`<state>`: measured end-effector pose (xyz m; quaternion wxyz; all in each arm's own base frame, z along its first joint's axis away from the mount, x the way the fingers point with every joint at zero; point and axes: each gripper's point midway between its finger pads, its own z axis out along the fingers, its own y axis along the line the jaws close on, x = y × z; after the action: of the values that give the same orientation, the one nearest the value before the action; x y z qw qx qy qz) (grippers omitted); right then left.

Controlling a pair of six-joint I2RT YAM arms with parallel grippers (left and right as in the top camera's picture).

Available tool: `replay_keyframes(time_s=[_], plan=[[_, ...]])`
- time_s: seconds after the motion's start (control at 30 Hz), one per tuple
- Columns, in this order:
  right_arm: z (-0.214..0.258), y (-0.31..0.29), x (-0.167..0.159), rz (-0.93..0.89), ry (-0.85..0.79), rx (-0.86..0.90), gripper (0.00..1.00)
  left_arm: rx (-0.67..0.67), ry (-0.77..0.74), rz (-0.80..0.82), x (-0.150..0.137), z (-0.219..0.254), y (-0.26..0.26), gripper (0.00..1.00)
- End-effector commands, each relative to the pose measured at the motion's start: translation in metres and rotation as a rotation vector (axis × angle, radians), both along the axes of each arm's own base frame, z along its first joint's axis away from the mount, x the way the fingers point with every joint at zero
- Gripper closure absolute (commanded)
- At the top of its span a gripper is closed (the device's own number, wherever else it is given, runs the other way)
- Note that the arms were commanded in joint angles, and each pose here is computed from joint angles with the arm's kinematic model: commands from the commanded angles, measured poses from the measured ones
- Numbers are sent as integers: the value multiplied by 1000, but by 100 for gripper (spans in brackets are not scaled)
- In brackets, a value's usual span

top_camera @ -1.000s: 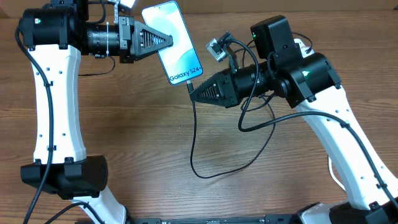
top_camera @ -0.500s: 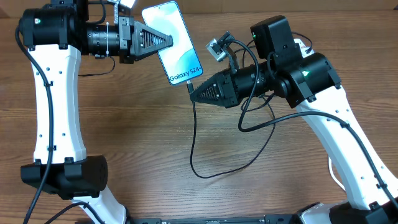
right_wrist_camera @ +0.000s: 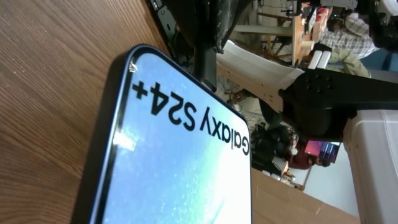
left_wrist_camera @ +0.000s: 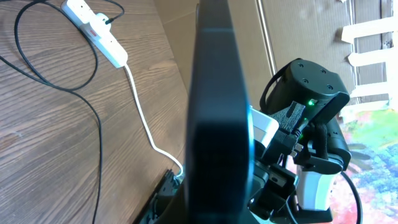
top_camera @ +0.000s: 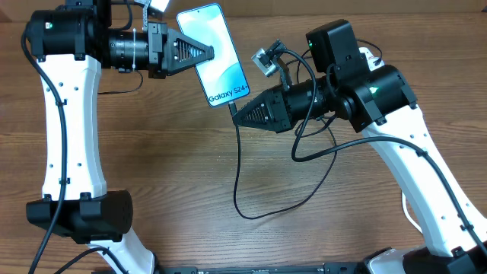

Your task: Plug charger to phone and switch on socket

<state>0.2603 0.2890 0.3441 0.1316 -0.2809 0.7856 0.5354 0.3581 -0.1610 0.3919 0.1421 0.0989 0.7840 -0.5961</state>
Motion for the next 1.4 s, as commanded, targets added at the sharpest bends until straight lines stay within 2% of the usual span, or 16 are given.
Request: replay_keyframes(time_s=[0.0, 0.37, 0.93, 1.37], plan=[[10, 0, 0, 1, -40, 20, 96, -19, -55, -35, -9, 10, -7, 96], [9, -1, 5, -17, -57, 5, 96, 13, -56, -54, -16, 3, -9, 96], [15, 2, 18, -26, -179, 21, 96, 57, -44, -78, -25, -5, -15, 96], [16, 2, 19, -26, -185, 25, 96, 74, -43, -82, -25, -8, -17, 96]])
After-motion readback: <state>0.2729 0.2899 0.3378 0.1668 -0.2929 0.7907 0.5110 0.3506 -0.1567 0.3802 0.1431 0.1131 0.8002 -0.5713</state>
